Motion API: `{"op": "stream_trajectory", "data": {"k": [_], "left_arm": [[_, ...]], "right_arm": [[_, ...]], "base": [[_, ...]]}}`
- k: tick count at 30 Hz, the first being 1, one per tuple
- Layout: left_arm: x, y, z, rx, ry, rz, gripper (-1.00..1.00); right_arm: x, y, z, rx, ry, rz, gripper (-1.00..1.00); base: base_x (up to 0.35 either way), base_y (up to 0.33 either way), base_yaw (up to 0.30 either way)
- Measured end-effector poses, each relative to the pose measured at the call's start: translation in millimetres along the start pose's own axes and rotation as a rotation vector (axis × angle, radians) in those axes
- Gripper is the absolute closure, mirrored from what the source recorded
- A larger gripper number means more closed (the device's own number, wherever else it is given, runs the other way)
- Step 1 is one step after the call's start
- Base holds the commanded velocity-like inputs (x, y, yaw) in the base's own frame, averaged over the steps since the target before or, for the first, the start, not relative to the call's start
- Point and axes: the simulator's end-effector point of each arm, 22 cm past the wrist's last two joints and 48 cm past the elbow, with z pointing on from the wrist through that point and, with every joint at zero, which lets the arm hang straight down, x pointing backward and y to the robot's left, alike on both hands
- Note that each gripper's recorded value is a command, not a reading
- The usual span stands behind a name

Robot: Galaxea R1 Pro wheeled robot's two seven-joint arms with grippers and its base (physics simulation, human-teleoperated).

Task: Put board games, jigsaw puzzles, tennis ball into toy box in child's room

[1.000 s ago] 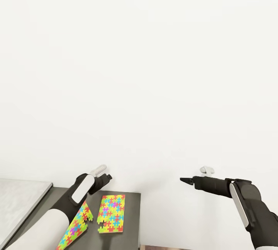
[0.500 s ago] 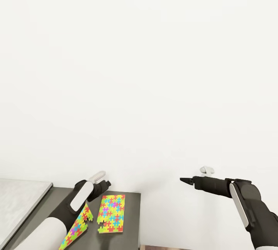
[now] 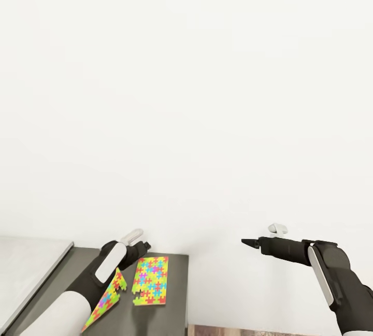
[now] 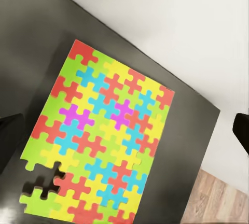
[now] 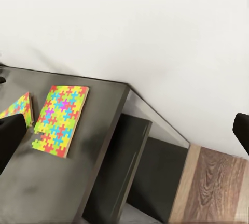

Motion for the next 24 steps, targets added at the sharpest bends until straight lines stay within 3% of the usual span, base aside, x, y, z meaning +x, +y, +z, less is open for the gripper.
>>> {"op": "stream_trajectory", "data": {"k": [24], "left_arm": [[-19, -16, -6.9, 0.023, -0.006, 0.014, -1.0]], "right_arm": [[1, 2, 0.8, -0.002, 0.003, -0.005, -1.0]], "base": [[-0.049, 0.0, 0.0]]}}
